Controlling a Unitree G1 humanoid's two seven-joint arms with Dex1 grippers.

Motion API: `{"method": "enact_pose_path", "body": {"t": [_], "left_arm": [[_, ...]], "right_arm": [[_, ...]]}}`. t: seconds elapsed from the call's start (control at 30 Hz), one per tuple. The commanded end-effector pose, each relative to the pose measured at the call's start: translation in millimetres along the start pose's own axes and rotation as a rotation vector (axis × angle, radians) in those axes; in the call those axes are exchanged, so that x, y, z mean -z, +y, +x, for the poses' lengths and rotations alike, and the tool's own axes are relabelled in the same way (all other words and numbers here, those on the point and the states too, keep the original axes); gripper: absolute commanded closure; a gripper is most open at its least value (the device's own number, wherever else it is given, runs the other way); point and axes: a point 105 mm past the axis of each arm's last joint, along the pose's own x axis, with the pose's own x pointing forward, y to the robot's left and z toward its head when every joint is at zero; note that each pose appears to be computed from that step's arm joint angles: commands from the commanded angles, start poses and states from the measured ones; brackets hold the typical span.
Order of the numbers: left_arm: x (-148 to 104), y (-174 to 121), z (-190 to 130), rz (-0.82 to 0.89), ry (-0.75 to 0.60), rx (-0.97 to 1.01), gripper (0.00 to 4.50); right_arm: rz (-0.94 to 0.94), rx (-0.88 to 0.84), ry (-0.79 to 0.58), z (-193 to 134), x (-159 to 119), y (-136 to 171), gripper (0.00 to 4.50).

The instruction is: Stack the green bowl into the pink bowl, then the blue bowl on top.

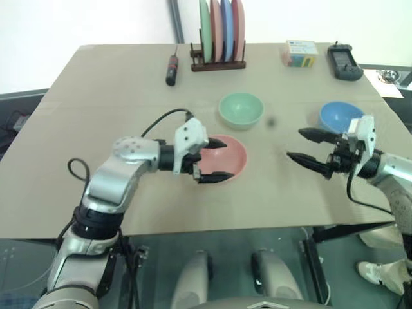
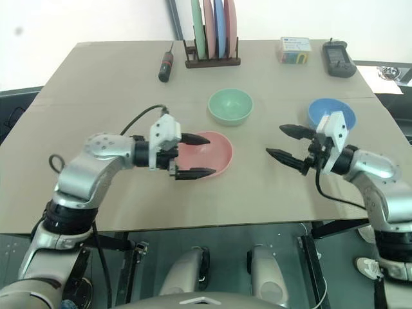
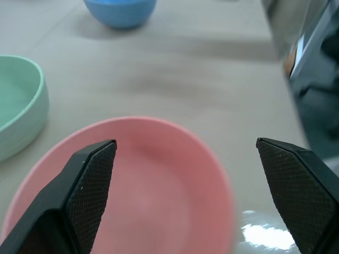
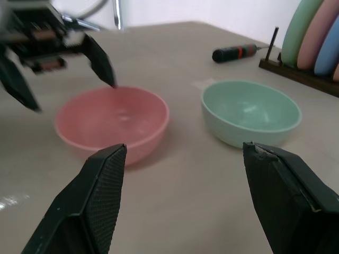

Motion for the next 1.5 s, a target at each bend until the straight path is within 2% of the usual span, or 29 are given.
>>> {"method": "enact_pose_path", "body": {"t": [0.03, 0.13, 0.2, 0.47, 0.7, 0.87, 0.97, 1.03, 1.07, 1.1, 1.13, 1.17, 1.2, 1.23, 1.4, 1.5], "left_arm": [[-26, -4, -23, -0.011, -0.126, -0.060, 0.02], [-27, -3, -40, -0.081, -0.179, -0.144, 0.02], [-18, -1, -56, -0.135, -0.189, -0.242, 0.02], [10, -2, -114, -0.234, -0.212, -0.584, 0.02], [24, -20, -138, -0.265, -0.230, -0.748, 0.02], [24, -30, -153, -0.242, -0.270, -0.819, 0.02], [21, -31, -158, -0.207, -0.284, -0.848, 0.00], [23, -34, -159, -0.201, -0.274, -0.840, 0.00], [23, -34, -159, -0.200, -0.273, -0.839, 0.00], [24, -34, -160, -0.200, -0.273, -0.840, 0.00], [25, -34, -160, -0.199, -0.269, -0.840, 0.00], [26, -34, -161, -0.201, -0.265, -0.840, 0.00], [27, -34, -161, -0.201, -0.259, -0.840, 0.00], [28, -34, -160, -0.201, -0.255, -0.839, 0.00], [30, -33, -159, -0.202, -0.252, -0.826, 0.00], [32, -31, -157, -0.204, -0.243, -0.810, 0.00]], "right_arm": [[-0.120, -0.031, 0.113, 12, 1, -16, 0.86], [-0.254, -0.046, 0.212, 29, 8, -34, 0.86], [-0.350, -0.066, 0.256, 48, 9, -42, 0.86], [-0.618, -0.143, 0.339, 111, 7, -52, 0.86], [-0.717, -0.109, 0.397, 146, 4, -56, 0.86], [-0.727, -0.104, 0.494, 159, 20, -52, 0.86], [-0.739, -0.092, 0.513, 164, 21, -51, 1.67], [-0.735, -0.090, 0.518, 166, 21, -51, 2.40], [-0.737, -0.090, 0.520, 167, 20, -50, 2.96], [-0.742, -0.088, 0.522, 168, 20, -51, 3.19], [-0.745, -0.088, 0.523, 168, 20, -50, 3.78], [-0.745, -0.088, 0.522, 169, 20, -50, 3.88], [-0.740, -0.087, 0.520, 169, 19, -50, 4.27], [-0.737, -0.087, 0.519, 169, 19, -50, 4.44], [-0.719, -0.109, 0.490, 169, 14, -48, 4.44], [-0.724, -0.163, 0.418, 169, -5, -43, 4.44]]}}
